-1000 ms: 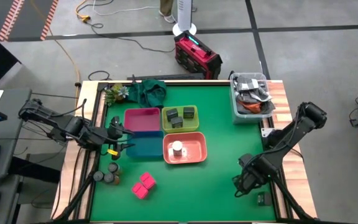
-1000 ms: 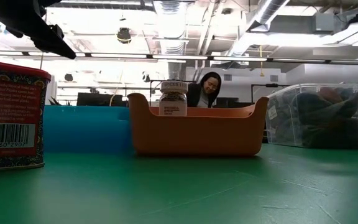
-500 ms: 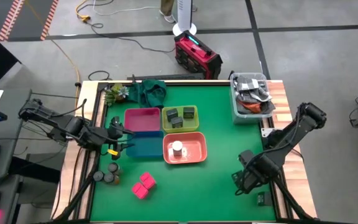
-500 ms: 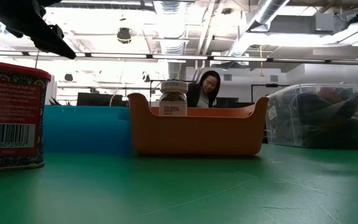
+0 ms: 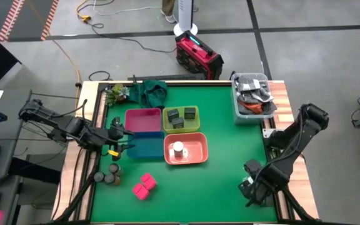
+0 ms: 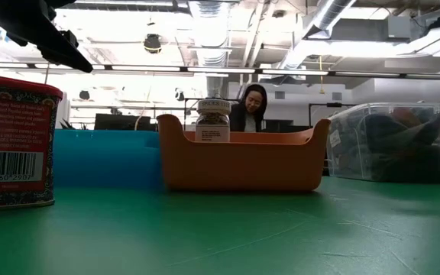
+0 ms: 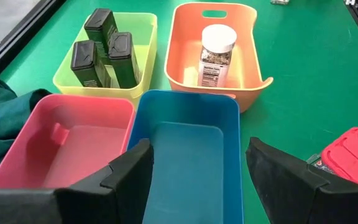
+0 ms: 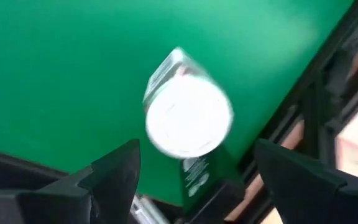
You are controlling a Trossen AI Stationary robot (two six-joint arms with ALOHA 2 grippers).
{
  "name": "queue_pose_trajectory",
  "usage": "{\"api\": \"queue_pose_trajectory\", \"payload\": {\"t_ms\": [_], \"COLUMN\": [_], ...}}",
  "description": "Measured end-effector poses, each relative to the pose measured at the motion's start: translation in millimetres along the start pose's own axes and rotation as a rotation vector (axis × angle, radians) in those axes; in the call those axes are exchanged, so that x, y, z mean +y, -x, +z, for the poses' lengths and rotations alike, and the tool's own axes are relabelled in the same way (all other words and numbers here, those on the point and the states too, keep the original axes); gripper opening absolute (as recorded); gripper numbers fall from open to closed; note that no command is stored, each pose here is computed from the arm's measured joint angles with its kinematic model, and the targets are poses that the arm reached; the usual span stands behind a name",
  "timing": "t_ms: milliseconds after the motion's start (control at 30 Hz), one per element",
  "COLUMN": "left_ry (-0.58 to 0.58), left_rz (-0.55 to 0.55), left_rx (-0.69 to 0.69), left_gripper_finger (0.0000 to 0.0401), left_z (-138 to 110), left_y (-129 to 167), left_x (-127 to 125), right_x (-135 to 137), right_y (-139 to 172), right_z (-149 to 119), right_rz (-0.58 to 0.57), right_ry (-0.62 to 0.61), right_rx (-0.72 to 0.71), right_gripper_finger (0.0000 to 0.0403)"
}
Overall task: Sort spices by type
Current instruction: Put the white seasoning bottle into the orange bin
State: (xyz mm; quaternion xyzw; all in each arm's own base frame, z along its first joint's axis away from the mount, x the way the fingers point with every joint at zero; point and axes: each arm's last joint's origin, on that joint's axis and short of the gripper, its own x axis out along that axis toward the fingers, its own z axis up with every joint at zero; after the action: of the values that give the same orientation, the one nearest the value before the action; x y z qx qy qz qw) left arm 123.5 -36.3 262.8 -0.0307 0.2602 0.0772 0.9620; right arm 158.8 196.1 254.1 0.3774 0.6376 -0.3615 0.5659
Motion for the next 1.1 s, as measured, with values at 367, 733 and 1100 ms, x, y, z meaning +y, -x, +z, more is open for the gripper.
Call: {"api": "queue_pose_trajectory", "payload": {"t_ms": [367, 733, 1100], "left_ry": [0.003, 0.001, 0.001], "left_rz": [-0.002, -0.001, 0.000], "left_rx": [-0.006, -0.003, 0.000], "left_gripper_finger": [0.0245, 0.0245, 0.0245], "left_z": [1, 0, 0], "left_y": [0, 0, 0], "left_x": [0, 0, 0], "right_x": [-1, 0, 0], "right_y": [-23, -52, -52], "right_z": [5, 16, 18], "right_rz": [0.001, 0.039, 0.037], "right_ry": [0.007, 0.041, 0.067], "right_rx": [-0.003, 0.010, 0.009], "right_gripper_finger": [0.0344, 0.0335, 0.0277]}}
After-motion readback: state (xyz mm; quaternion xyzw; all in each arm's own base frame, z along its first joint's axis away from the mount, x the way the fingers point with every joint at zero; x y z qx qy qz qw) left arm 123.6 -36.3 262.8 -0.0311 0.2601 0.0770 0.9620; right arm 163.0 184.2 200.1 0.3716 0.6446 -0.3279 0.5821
